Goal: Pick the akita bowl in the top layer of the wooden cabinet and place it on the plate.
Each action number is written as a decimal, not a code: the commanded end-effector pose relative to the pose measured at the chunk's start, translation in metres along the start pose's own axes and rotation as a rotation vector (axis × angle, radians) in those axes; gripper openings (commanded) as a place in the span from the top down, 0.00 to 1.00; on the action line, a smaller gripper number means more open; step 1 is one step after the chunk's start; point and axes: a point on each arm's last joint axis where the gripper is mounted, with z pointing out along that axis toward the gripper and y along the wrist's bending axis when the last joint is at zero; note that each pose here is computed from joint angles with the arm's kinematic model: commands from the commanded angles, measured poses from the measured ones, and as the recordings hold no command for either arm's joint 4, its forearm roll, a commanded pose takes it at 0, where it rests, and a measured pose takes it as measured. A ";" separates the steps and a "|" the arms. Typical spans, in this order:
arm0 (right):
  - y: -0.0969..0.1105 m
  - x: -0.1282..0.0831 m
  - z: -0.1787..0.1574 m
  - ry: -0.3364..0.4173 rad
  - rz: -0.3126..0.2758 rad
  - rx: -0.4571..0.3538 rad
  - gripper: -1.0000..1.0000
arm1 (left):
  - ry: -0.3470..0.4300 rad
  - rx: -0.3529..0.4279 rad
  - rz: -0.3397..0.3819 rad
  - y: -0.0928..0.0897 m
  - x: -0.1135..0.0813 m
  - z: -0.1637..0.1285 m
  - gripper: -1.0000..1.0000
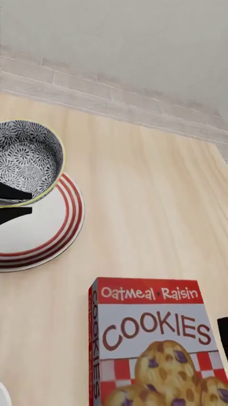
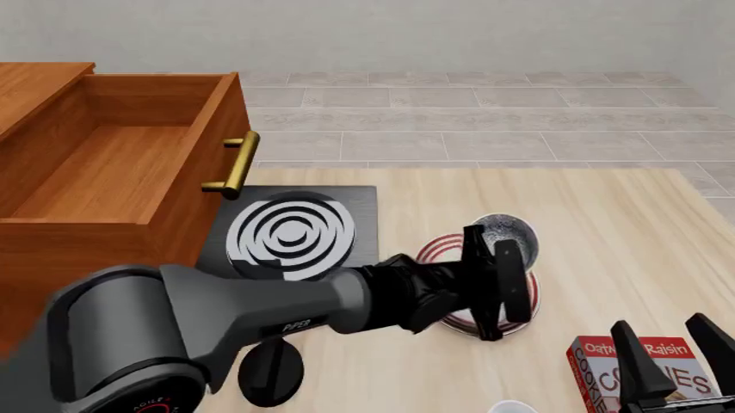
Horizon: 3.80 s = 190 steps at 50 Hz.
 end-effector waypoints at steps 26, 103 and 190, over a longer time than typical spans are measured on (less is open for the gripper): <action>0.000 0.000 -0.001 -0.004 -0.001 0.000 0.00 | 0.121 0.080 -0.095 -0.004 0.023 0.041 1.00; 0.000 0.000 0.000 -0.002 -0.002 -0.001 0.00 | 0.204 0.132 -0.252 -0.005 0.022 0.063 0.00; 0.001 0.000 -0.002 -0.008 -0.040 -0.012 0.00 | 0.077 0.032 -0.189 0.054 -0.036 -0.022 0.00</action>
